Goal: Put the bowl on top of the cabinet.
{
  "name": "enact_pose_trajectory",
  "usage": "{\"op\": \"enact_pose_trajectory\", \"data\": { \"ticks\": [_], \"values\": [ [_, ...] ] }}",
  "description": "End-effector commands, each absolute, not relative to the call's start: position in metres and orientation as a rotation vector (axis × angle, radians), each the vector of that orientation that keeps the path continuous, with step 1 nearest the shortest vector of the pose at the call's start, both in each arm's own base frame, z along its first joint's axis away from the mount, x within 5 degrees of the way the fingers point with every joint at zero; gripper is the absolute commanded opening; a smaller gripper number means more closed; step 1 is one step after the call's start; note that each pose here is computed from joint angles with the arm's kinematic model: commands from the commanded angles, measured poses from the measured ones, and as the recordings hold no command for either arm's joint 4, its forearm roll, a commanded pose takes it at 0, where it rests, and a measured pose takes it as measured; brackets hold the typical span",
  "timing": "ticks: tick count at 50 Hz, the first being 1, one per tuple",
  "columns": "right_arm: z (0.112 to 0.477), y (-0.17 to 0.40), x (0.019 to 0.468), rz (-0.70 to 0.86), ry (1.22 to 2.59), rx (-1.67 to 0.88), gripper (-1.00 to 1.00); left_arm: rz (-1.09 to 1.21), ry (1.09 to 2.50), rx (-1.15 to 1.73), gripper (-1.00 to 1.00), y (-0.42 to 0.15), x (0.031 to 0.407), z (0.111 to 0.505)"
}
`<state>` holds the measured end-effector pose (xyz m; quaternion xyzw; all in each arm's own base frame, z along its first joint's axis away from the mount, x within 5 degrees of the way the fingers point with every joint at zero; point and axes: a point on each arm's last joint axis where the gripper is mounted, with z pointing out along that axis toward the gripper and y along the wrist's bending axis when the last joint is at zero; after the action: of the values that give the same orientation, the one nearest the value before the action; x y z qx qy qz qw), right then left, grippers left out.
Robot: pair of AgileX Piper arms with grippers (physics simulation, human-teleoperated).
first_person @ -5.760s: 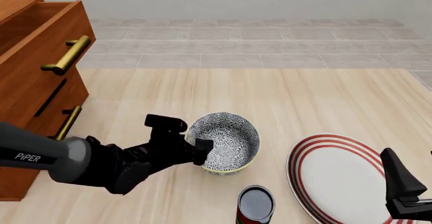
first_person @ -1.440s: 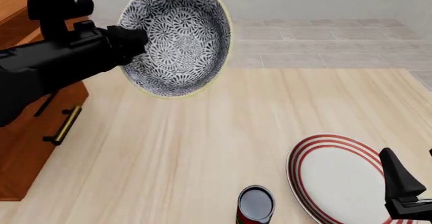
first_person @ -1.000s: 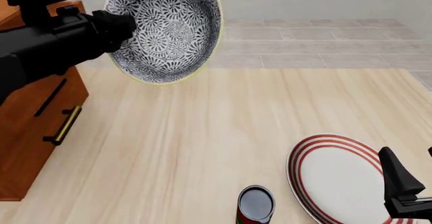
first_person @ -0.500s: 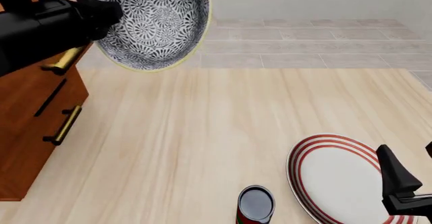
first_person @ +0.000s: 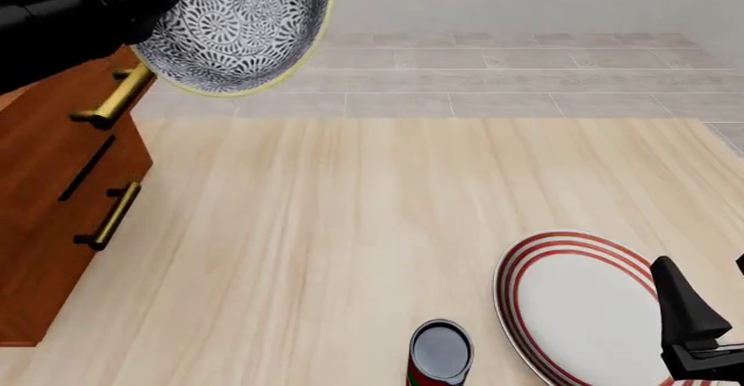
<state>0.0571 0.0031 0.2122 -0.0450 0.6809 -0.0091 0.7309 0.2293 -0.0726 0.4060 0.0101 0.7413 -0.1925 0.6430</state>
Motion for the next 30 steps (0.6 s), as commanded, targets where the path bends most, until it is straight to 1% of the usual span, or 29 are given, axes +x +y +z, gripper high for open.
{"op": "enact_pose_trajectory", "data": {
  "ticks": [1, 30],
  "values": [
    [0.212, 0.003, 0.057, -0.021, 1.5, -0.099, 1.0, -0.435, 1.663, -0.038, -1.0, -0.062, 0.229, 0.413],
    [0.212, 0.003, 0.058, -0.02, 1.5, -0.101, 1.0, -0.399, 1.62, -0.124, -1.0, -0.042, 0.226, 0.424]
  ]
}}
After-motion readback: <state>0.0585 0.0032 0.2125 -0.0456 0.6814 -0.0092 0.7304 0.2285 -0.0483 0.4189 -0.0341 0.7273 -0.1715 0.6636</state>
